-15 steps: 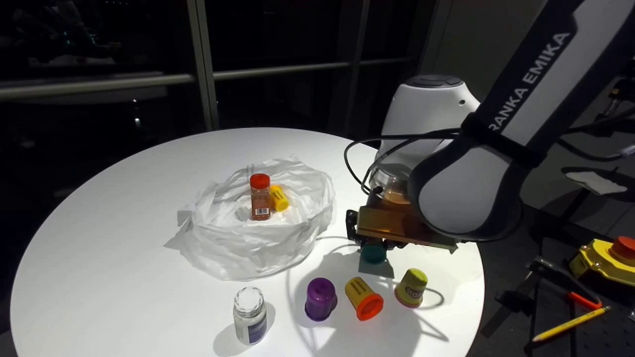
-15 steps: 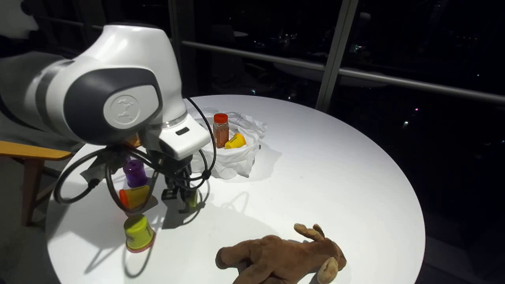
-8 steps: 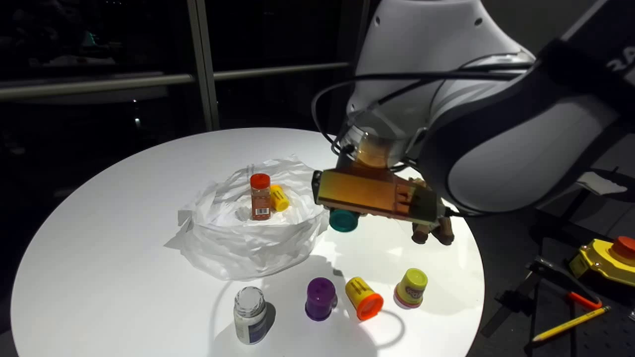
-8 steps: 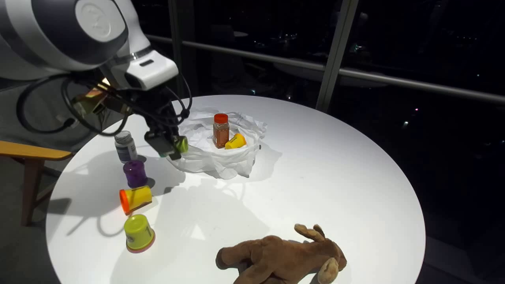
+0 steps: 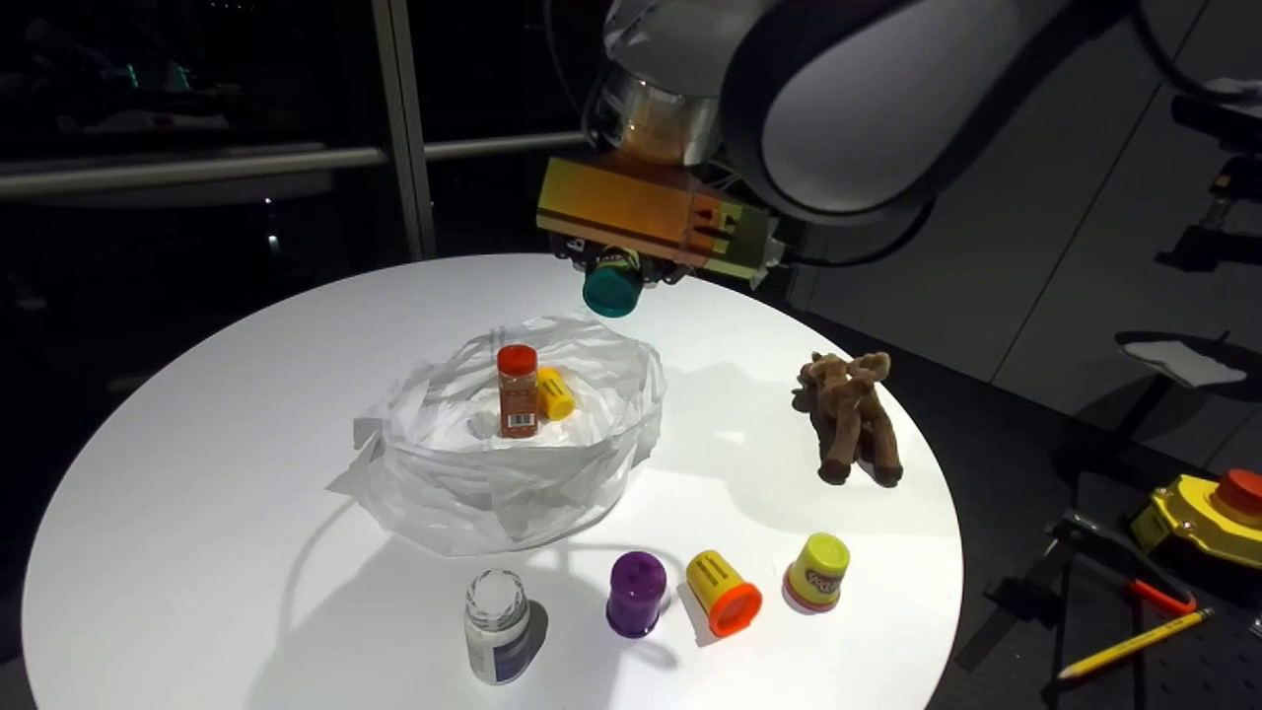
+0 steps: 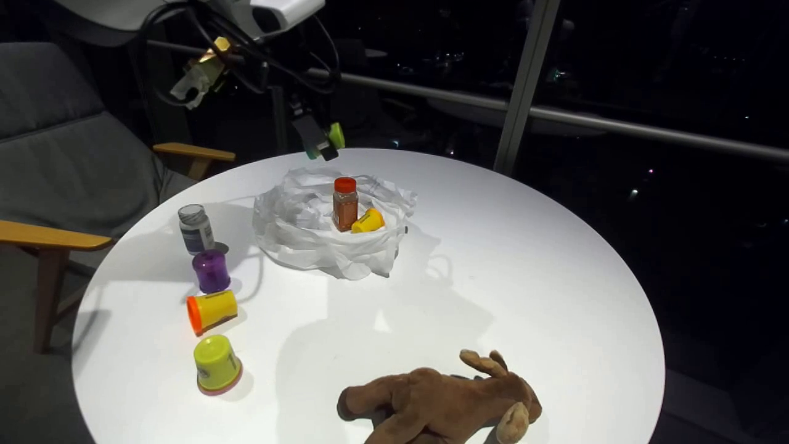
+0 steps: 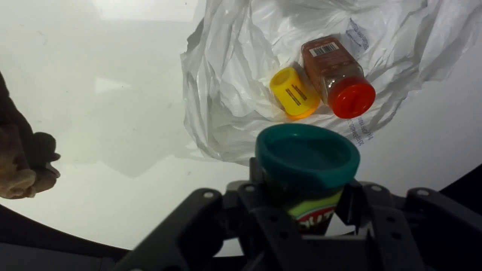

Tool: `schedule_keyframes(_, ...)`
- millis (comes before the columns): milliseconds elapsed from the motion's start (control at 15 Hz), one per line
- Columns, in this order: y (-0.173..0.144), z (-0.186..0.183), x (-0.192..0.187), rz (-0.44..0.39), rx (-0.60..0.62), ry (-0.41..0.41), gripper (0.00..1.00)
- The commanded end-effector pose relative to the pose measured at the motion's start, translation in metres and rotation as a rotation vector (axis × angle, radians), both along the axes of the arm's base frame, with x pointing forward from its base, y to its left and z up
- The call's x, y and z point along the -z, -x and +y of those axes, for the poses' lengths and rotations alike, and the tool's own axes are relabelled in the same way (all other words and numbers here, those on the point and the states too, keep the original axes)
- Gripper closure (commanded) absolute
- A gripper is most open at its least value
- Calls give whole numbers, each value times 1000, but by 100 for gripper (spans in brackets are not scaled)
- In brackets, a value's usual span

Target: Pick up all the objects from the table and put them on the plastic

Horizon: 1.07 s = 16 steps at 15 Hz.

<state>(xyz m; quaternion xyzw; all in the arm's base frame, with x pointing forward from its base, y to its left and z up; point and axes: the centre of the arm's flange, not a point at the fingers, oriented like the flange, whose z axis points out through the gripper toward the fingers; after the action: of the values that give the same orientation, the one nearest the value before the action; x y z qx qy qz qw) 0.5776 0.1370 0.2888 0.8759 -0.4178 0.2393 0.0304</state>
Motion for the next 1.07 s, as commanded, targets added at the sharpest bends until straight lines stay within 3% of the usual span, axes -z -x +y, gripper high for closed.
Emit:
schedule_keyframes(0,-62,-17,18,60,-23,13,83)
schedule_keyframes(533,-108,-46,91,221,-137,-20,83)
schedule_keyframes(600,-109,-47,98,244,-147,-13,33)
schedule_keyframes(667,-107,-47,103,263,-159,-10,33)
schedule_keyframes(1000,-71,-25,106,272,-204,40,0)
